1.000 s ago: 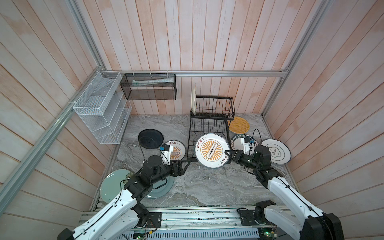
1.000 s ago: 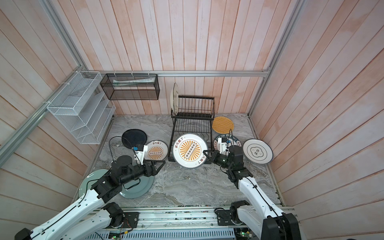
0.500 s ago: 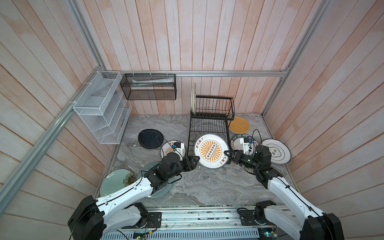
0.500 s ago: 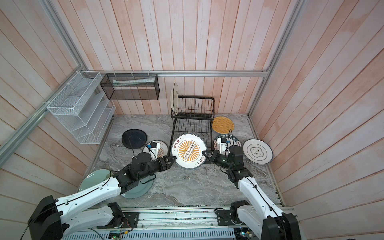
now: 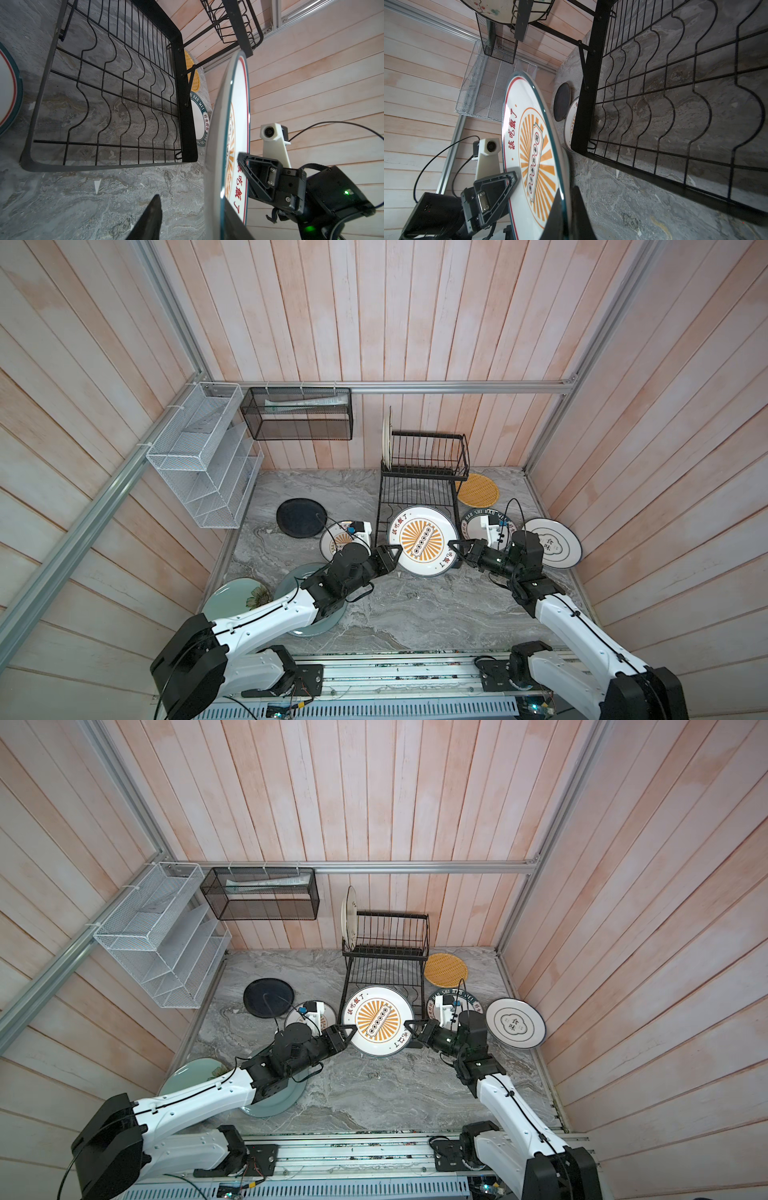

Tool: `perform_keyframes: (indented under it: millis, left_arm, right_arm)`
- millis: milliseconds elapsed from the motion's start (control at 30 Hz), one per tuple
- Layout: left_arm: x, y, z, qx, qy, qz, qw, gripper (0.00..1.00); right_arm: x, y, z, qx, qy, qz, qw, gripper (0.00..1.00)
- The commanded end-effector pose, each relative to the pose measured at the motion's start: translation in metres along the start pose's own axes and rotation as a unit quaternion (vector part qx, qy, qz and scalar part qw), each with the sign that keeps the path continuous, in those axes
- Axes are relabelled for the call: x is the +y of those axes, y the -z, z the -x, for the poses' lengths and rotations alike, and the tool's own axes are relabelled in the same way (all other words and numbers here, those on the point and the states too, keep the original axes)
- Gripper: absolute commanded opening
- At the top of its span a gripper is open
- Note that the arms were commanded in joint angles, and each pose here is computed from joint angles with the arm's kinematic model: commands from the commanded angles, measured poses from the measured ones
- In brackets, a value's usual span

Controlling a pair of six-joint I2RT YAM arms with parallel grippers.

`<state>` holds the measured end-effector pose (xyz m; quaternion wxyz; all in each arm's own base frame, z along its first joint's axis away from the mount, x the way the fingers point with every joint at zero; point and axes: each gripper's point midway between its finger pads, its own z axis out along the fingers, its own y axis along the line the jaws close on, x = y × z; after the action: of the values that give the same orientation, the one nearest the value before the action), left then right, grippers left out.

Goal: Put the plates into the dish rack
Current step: 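Grasp the sunburst plate rim with the left gripper while the right gripper releases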

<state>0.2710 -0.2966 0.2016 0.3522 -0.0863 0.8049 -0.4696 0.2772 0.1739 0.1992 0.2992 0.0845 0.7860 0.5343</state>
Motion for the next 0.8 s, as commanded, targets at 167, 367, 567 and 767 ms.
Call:
perform_keyframes:
  millis: [167,367,567,767]
  left_arm:
    - [-0.014,-0.004,0.009,-0.041,0.043,-0.041,0.997,0.32]
    - [-0.017,-0.006,0.009,-0.044,0.053,-0.04,0.997,0.18]
    - [-0.02,-0.005,0.006,-0.04,0.062,-0.053,0.996,0.0]
    - [-0.028,0.004,0.01,-0.052,0.07,-0.066,0.994,0.0]
  right_arm:
    - [0.019,0.003,0.006,-0.009,0.018,0.033,0.999,0.0]
    - [0.02,0.002,0.007,-0.008,0.018,0.036,0.999,0.0]
    - [0.024,0.002,0.006,-0.005,0.024,0.042,0.999,0.0]
    - [0.029,0.003,0.007,-0.006,0.054,0.035,0.998,0.45]
